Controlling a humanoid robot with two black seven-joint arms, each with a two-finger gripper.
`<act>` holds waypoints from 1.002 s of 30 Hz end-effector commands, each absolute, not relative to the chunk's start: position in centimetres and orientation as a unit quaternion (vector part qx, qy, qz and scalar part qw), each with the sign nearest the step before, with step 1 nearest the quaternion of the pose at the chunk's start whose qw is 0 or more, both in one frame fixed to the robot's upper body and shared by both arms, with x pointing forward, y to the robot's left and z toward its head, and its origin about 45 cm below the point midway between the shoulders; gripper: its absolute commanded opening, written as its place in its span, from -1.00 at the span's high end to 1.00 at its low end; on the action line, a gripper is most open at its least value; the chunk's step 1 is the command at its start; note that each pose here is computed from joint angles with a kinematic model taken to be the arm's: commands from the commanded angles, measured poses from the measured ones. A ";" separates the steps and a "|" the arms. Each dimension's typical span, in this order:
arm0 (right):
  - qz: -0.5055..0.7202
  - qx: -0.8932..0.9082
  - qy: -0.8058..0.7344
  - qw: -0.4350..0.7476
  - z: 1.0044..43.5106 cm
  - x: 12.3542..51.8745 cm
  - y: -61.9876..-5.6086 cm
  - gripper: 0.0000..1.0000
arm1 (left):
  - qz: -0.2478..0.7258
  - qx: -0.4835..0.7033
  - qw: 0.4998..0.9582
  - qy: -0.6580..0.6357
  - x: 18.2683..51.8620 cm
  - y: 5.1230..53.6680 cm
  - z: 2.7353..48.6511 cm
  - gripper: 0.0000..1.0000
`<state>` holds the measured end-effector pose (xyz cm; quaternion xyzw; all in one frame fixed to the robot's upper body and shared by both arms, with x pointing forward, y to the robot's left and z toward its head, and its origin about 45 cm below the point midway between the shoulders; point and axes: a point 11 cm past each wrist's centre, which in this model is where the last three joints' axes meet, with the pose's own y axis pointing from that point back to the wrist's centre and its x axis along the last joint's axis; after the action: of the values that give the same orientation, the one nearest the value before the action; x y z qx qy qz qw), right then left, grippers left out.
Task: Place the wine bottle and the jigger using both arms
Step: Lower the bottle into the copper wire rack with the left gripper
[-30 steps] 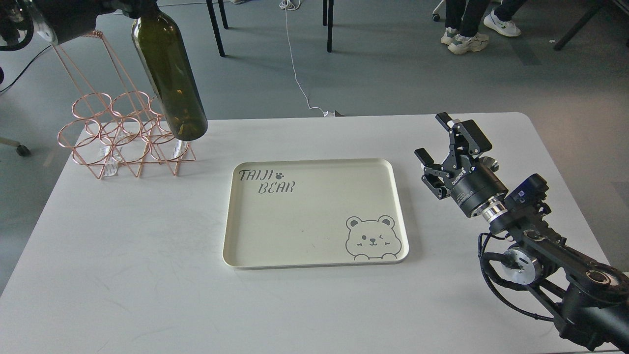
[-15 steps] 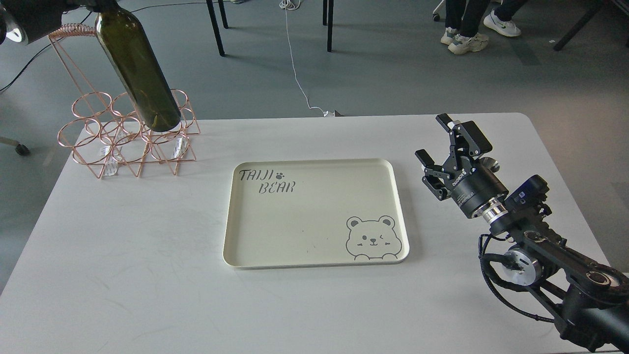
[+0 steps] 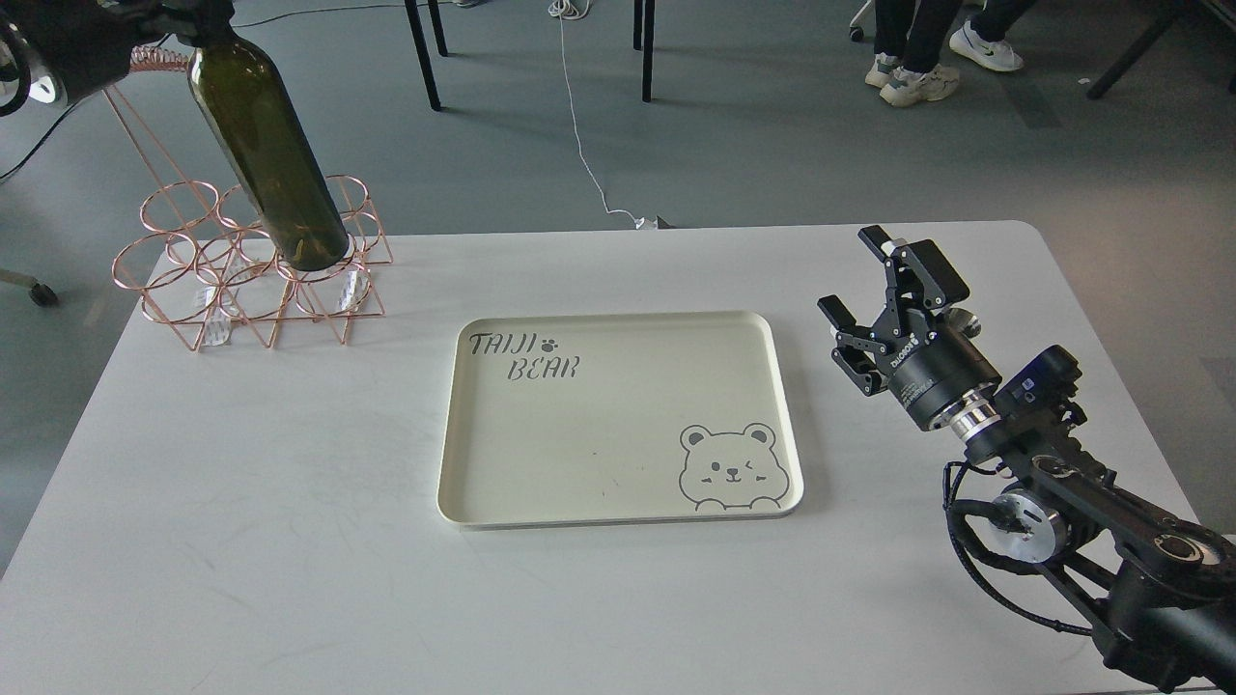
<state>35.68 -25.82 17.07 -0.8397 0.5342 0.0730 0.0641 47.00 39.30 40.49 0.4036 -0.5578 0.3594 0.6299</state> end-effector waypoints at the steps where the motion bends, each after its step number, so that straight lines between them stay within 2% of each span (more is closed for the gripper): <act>1: 0.073 -0.840 0.534 0.065 17.1 35.7 -25.8 -0.98 | 0.361 0.404 0.631 -0.555 47.1 39.3 40.2 0.58; 30: 0.071 -0.837 0.540 0.063 17.1 35.7 -25.9 -0.98 | 0.352 0.418 0.625 -0.557 47.1 39.6 38.8 0.56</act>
<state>35.72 -25.95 17.05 -0.8363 0.5400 0.0708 0.0624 47.05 39.82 39.03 0.4194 -0.5579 0.3535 0.6228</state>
